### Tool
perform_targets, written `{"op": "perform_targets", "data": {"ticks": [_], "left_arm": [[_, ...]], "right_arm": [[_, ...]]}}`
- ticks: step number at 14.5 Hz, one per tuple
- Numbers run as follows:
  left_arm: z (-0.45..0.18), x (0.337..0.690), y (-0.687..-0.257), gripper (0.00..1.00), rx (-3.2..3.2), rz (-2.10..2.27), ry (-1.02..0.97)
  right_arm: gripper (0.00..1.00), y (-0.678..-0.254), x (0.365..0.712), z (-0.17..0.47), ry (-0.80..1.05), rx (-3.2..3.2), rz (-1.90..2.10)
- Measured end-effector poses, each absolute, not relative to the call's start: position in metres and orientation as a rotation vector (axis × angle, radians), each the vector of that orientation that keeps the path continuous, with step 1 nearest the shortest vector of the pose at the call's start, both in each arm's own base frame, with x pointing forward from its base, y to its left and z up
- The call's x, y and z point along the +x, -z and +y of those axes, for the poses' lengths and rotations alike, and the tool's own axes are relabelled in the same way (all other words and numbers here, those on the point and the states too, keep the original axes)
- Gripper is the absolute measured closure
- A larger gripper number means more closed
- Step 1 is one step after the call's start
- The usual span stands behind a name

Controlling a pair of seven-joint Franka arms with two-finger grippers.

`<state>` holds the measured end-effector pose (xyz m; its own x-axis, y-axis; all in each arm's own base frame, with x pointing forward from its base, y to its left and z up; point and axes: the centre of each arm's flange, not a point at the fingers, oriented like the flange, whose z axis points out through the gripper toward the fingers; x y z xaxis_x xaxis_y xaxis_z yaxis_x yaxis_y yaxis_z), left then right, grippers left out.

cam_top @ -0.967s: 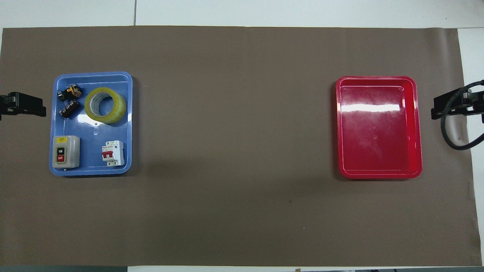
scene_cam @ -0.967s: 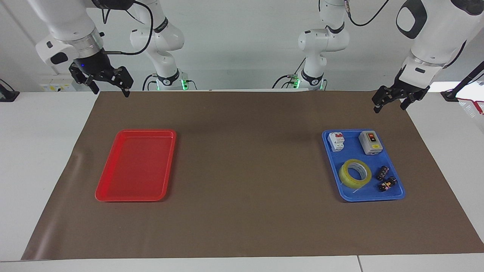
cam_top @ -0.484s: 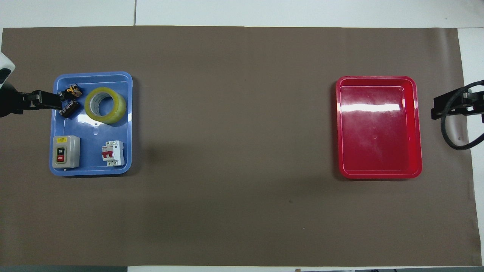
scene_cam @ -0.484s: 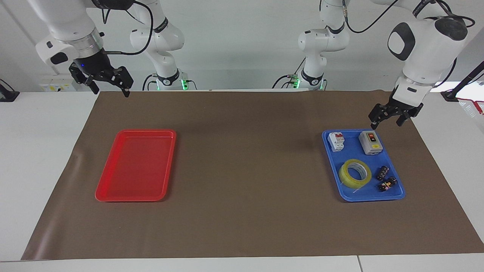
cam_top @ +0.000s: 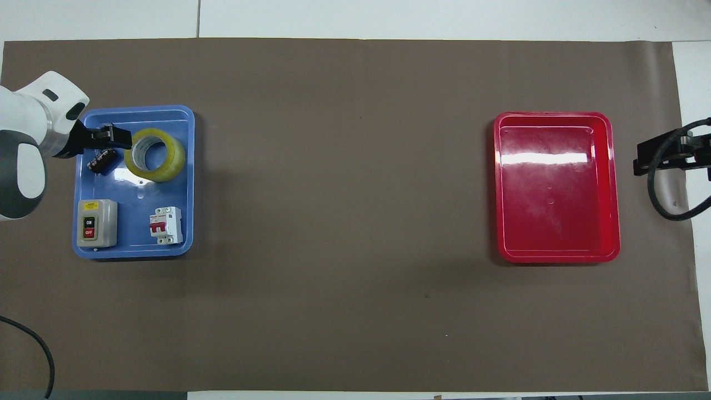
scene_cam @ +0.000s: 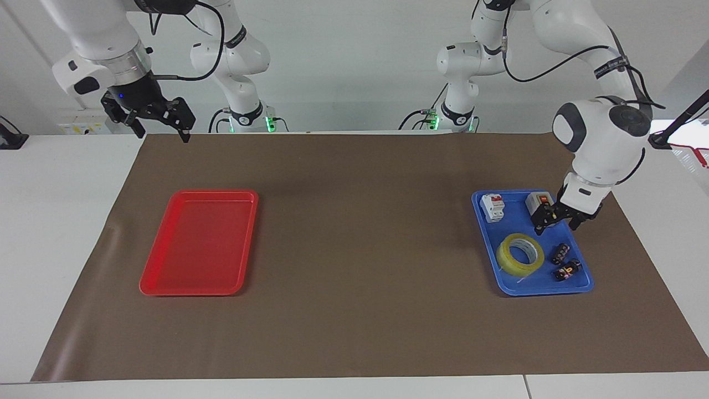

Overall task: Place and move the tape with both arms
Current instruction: 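Reach the left gripper over the blue tray to the yellow tape roll, then grasp the yellow tape with the left gripper and lift it out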

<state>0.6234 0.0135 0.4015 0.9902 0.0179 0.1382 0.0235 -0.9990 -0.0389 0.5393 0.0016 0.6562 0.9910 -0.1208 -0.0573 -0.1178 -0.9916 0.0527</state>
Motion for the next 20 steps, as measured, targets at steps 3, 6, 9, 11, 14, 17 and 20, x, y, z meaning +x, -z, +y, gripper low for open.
{"op": "perform_targets", "data": {"ticks": [3,6,9,11,14,17,20], "left_arm": [[0.013,0.619,-0.363,0.04,-3.094,-0.026,0.237],[0.013,0.615,-0.341,0.10,-3.097,-0.025,0.198],[0.012,0.613,-0.327,0.27,-3.098,-0.022,0.200],[0.012,0.611,-0.321,0.53,-3.099,-0.023,0.194],[0.012,0.611,-0.322,0.78,-3.099,-0.026,0.201],[0.012,0.611,-0.334,0.78,-3.099,-0.027,0.182],[0.003,0.609,-0.386,0.78,-3.102,-0.044,0.132]], "right_arm": [[0.00,-0.656,0.539,0.002,0.093,3.085,-0.185],[0.00,-0.656,0.539,0.002,0.094,3.085,-0.185],[0.00,-0.656,0.539,0.002,0.094,3.085,-0.185],[0.00,-0.656,0.539,0.002,0.094,3.085,-0.185],[0.00,-0.656,0.539,0.002,0.094,3.085,-0.185],[0.00,-0.656,0.539,0.002,0.094,3.085,-0.185],[0.00,-0.656,0.539,0.002,0.094,3.085,-0.185]]}}
